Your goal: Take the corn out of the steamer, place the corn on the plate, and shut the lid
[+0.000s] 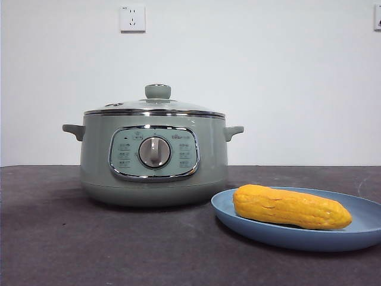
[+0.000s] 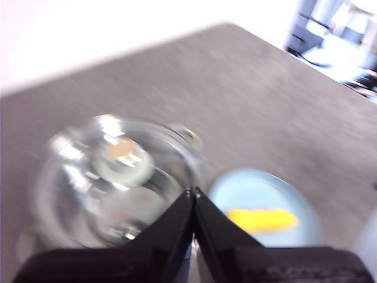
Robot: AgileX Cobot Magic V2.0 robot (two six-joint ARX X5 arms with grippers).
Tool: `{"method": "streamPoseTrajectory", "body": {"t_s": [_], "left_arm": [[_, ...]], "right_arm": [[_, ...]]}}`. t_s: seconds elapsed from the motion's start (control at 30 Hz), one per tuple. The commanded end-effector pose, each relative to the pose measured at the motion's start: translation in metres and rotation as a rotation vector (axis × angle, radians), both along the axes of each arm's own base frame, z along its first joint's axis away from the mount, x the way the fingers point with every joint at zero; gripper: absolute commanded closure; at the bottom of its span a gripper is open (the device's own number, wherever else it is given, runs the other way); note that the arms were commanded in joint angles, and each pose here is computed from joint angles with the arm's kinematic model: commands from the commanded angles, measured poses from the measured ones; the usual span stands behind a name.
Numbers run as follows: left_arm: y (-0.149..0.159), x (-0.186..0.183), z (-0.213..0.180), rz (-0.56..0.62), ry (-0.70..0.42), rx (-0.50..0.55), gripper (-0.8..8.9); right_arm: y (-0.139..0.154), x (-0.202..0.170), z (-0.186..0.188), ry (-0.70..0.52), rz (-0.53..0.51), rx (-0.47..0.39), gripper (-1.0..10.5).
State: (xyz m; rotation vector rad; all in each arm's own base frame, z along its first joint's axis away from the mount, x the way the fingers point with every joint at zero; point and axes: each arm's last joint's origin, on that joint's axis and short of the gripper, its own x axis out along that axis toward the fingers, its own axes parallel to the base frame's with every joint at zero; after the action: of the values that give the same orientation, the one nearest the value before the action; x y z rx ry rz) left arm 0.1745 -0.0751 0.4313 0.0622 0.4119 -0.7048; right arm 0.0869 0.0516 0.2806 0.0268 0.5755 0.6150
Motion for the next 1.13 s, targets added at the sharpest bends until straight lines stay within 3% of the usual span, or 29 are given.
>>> {"method": "streamPoseTrajectory", "body": {"t_s": [0.03, 0.33, 0.47, 0.6, 0.73, 0.9, 1.13], "left_arm": [[0.013, -0.007, 0.009, 0.055, -0.121, 0.026, 8.17], [0.058, -0.071, 0.032, 0.258, -0.421, 0.096, 8.17], [0.067, -0.091, 0.018, 0.345, -0.512, 0.138, 8.17], [0.072, -0.093, -0.022, 0.422, -0.57, 0.146, 8.17], [0.074, -0.088, -0.078, 0.443, -0.564, 0.141, 8.18], [0.077, -0.084, -0.147, 0.546, -0.471, 0.144, 8.17], [0.08, -0.082, -0.214, 0.642, -0.372, 0.193, 8.17]], "right_arm": [[0.0, 0.0, 0.002, -0.008, -0.004, 0.006, 9.5], [0.0, 0.0, 0.002, -0.008, -0.004, 0.006, 9.5], [0.0, 0.0, 0.002, -0.008, -0.004, 0.006, 9.5], [0.0, 0.0, 0.002, -0.008, -0.004, 0.006, 9.5], [0.0, 0.0, 0.002, -0.008, -0.004, 0.006, 9.5], [0.0, 0.0, 0.002, -0.008, -0.004, 0.006, 9.5], [0.0, 0.0, 0.002, -0.008, -0.004, 0.006, 9.5]]}}
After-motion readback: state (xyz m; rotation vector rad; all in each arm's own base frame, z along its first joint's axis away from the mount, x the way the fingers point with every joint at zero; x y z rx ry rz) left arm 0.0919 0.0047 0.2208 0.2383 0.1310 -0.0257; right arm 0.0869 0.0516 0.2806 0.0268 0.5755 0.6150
